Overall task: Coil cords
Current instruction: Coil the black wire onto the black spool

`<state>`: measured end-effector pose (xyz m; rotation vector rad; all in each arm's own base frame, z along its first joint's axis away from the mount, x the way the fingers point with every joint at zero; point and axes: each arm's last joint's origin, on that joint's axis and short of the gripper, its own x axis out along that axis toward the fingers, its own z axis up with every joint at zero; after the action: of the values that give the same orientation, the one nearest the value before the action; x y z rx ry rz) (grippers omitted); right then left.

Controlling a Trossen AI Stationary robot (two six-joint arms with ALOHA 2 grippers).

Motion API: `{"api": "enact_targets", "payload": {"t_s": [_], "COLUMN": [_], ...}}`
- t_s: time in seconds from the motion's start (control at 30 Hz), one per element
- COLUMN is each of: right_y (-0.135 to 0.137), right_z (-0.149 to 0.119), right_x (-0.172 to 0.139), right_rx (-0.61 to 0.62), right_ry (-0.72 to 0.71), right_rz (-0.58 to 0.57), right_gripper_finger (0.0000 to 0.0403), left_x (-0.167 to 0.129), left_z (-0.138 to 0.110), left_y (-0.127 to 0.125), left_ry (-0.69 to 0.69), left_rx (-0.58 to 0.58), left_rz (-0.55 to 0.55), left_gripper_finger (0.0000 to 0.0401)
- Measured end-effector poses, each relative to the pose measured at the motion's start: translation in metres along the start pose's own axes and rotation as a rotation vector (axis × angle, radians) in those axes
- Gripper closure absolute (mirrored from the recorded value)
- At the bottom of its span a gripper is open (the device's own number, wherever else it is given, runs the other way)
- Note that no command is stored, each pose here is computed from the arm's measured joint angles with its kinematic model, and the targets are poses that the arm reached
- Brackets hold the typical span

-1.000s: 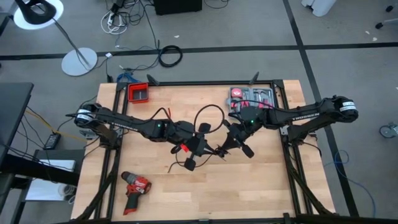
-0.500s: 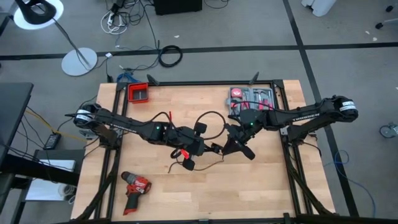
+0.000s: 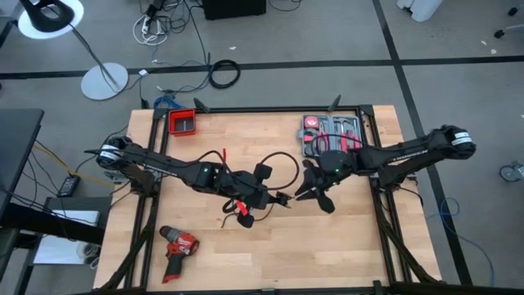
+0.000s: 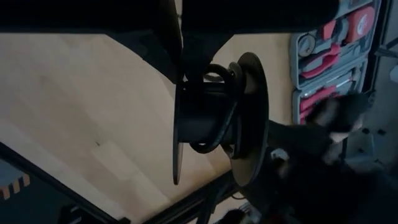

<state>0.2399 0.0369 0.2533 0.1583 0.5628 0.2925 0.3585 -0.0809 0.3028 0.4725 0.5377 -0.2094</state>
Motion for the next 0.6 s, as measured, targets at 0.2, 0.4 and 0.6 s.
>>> {"api": "enact_targets", "payload": {"t_s": [0.2, 0.4, 0.6], "right_y": [0.022, 0.040, 0.045], "right_z": [0.009, 0.008, 0.007], "right_x": [-0.012, -0.014, -0.014], "right_rx": [-0.119, -0.229, -0.236], "right_ry": [-0.130, -0.177, -0.188], "right_rz": [-0.134, -0.343, -0.386], "right_gripper_finger": [0.0327, 0.0328, 0.0326], "left_x": [0.000, 0.000, 0.000], "left_z": [-0.001, -0.003, -0.005], "left_y": [0.001, 0.002, 0.002], "left_ry": [0.011, 0.036, 0.078], "left_rx": [-0.025, -0.071, -0.086], "left_rz": [0.016, 0.042, 0.092], "left_gripper_finger": [0.0401, 0.0401, 0.0401]}}
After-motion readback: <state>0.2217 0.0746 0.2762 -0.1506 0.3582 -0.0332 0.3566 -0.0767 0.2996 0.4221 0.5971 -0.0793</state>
